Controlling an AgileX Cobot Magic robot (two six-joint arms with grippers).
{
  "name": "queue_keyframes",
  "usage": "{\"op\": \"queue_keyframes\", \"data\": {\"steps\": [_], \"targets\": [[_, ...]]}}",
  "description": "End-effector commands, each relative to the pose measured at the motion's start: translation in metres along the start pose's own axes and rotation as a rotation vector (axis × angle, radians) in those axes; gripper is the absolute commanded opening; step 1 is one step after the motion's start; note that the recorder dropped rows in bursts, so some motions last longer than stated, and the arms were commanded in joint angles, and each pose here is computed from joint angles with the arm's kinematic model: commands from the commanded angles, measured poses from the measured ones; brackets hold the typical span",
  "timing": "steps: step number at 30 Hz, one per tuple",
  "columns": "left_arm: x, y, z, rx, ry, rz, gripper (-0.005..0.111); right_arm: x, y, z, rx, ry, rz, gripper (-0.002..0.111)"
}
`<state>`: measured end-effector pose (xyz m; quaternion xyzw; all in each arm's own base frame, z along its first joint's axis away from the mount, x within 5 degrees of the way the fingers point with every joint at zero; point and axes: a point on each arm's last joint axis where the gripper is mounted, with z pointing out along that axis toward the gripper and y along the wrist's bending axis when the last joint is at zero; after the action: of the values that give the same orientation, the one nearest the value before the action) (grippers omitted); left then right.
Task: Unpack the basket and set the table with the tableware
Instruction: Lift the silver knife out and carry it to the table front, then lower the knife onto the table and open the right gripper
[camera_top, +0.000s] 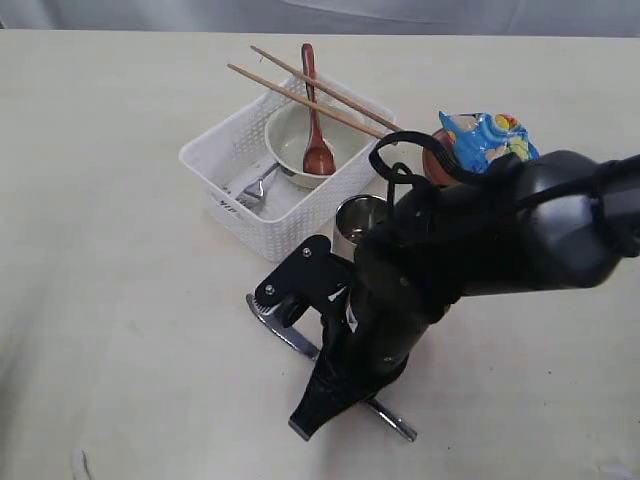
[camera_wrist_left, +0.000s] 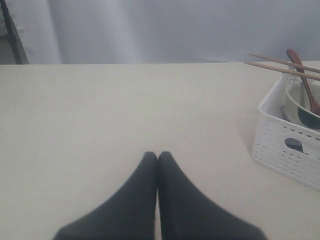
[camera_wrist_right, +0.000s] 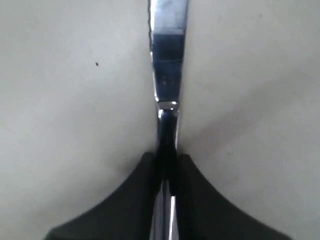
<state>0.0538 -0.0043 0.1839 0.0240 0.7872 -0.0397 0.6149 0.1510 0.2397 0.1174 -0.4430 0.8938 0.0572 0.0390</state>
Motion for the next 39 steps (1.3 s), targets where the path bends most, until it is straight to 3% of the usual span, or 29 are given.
{"op": "queue_keyframes", "data": {"steps": [1,7,12,19,22,27,39], "targets": [[0.000,0.000,0.000,0.006,-0.006,0.007,0.000,0.003,0.009,0.009,-0.100,0.032,0.220,-0.001],[0.000,0.000,0.000,0.006,-0.006,0.007,0.000,-0.005,0.018,0.007,-0.212,-0.019,0.510,-0.001],[0.000,0.000,0.000,0.006,-0.006,0.007,0.000,-0.019,0.015,-0.011,-0.240,-0.192,0.699,-0.001],[0.000,0.000,0.000,0.006,-0.006,0.007,0.000,-0.021,0.011,-0.009,-0.221,-0.222,0.841,-0.001],[0.000,0.000,0.000,0.006,-0.006,0.007,0.000,-0.008,0.015,0.001,-0.213,-0.237,0.933,-0.001],[0.000,0.000,0.000,0.006,-0.006,0.007,0.000,0.003,0.029,0.007,-0.210,-0.235,0.899,-0.001],[0.000,0.000,0.000,0.006,-0.006,0.007,0.000,0.005,0.024,0.004,-0.205,-0.193,0.928,0.003]]}}
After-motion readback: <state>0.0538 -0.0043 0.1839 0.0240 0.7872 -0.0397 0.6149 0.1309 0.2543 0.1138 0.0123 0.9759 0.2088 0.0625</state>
